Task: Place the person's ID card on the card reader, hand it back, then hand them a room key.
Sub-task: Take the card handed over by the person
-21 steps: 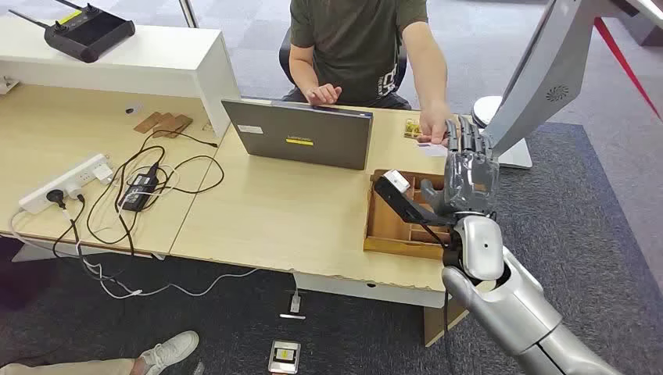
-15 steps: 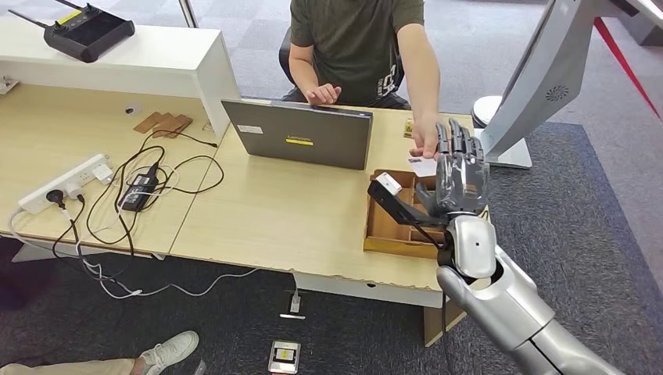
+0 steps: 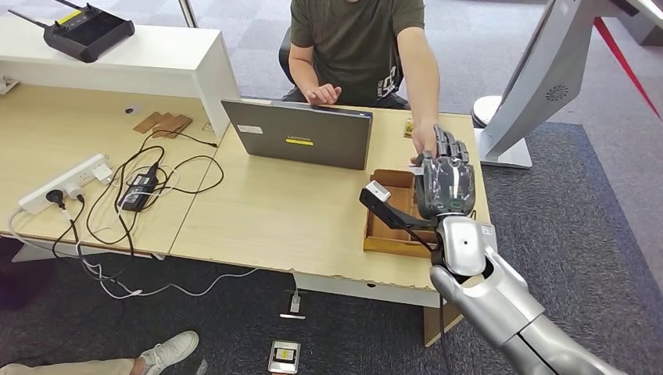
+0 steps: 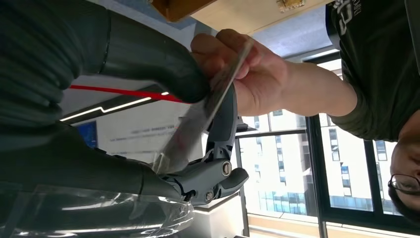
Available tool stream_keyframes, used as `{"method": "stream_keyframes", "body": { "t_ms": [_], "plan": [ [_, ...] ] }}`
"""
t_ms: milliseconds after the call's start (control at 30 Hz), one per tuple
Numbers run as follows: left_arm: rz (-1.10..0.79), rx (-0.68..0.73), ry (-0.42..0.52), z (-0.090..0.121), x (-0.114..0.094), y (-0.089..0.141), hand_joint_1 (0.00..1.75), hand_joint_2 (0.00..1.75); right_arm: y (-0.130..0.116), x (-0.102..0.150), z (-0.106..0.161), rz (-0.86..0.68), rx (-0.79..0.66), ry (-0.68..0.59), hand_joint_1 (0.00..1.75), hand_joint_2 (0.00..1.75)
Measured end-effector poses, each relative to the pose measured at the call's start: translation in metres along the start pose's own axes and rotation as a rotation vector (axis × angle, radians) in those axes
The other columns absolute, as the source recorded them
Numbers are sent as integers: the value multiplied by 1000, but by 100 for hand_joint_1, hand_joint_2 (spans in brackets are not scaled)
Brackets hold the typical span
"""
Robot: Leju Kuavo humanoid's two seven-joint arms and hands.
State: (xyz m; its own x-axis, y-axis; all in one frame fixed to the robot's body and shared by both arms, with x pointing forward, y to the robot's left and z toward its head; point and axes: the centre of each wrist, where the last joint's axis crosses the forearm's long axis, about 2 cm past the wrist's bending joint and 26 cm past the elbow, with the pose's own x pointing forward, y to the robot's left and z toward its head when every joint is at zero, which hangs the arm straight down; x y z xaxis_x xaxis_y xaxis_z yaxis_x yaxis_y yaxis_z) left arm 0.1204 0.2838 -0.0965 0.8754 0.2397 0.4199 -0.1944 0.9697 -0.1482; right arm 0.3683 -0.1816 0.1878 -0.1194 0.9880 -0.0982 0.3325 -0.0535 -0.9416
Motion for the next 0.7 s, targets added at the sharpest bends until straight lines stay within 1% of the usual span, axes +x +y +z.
{"method": "stream_keyframes", "body": {
  "t_ms": [100,233,333,467,600,700],
  "plan": [
    [0,1,1,0,1,0,0,175,1,0,0,-22,1,-26,175,175],
    [2,5,-1,0,1,0,0,175,0,3,2,-91,-40,-59,175,175],
    [4,7,-3,0,1,1,0,175,1,6,7,-139,-64,-67,175,175],
    [2,8,-3,0,1,1,0,175,2,7,12,-159,-65,-65,175,175],
    [4,13,-8,0,0,2,0,175,1,7,19,-223,-80,-47,175,175],
    [11,22,-10,1,-4,5,0,175,4,0,33,-304,-76,15,175,175]
  ]
}}
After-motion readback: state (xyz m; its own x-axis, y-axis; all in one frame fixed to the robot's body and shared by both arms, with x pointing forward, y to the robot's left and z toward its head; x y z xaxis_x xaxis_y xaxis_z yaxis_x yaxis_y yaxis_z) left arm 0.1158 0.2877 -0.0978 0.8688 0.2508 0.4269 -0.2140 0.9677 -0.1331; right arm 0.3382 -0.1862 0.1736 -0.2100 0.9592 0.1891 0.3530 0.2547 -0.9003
